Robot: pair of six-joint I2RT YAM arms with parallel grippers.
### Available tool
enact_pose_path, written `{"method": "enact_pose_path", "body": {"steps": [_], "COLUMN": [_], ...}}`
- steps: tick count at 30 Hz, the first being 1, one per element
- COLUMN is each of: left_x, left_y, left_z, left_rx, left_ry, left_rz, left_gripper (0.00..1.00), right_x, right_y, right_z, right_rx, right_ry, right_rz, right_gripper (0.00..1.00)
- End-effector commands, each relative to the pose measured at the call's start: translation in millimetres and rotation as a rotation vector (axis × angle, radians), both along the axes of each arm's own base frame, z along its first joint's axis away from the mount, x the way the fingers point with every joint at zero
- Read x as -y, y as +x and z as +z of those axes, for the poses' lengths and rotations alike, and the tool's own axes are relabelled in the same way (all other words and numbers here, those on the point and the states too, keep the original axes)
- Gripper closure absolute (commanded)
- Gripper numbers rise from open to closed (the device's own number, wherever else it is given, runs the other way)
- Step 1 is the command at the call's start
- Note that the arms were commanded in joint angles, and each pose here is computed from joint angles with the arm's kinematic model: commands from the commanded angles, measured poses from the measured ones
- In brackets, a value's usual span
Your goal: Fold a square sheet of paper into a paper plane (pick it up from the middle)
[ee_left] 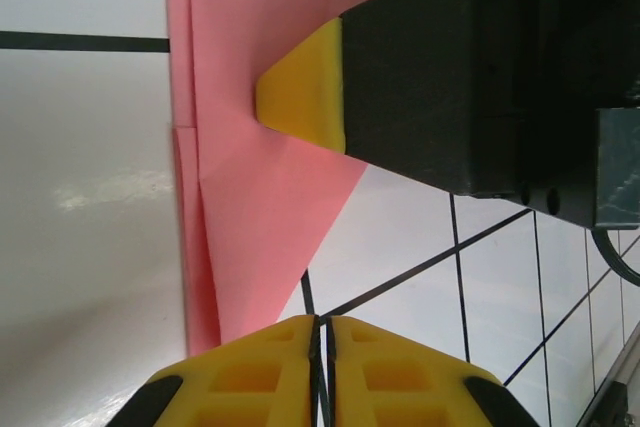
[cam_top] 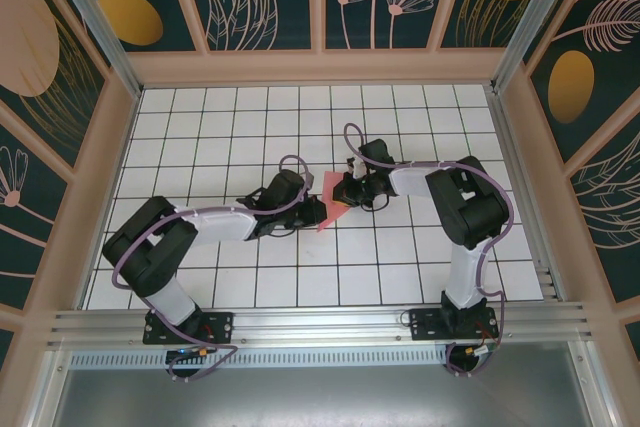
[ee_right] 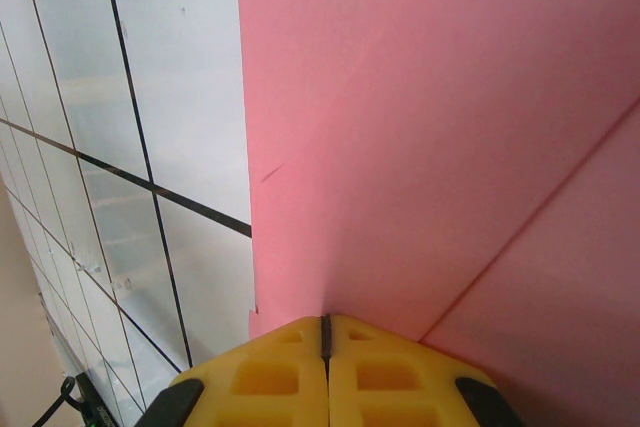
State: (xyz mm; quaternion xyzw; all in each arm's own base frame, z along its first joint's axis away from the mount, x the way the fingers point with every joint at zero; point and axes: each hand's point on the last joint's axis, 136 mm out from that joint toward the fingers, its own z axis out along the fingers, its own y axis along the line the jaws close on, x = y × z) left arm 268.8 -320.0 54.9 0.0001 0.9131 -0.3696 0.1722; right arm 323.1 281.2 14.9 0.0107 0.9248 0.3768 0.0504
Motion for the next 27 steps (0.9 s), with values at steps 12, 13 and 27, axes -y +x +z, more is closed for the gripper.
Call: {"method": "enact_pose_path", "body": {"steps": [12,13,27], "left_x": [3.1,1.2,-16.7], "left_y": [-20.9,-21.5,-28.2], "left_z": [-34.6,-36.8,-58.9], "left_rx": [-0.118,-0.122,-0.150], "left_ry": [0.044,0.053,0.127], "left_rz": [-0.049,-0.045,-0.004], "left_gripper": [0.87,0.87,0.88], "right_x": [26.5,26.4,27.4], "right_y": [-11.1,-11.1,-11.4], "right_z": [-50.2,-50.2,-50.5], "right_rx": [-0.071,-0.072,-0.072], "right_ry": [-0.177,-0.178,-0.183], "right_rz": [-0.039,-0.039,-0.040], "right_gripper": [0.93,0.93,0.93]}}
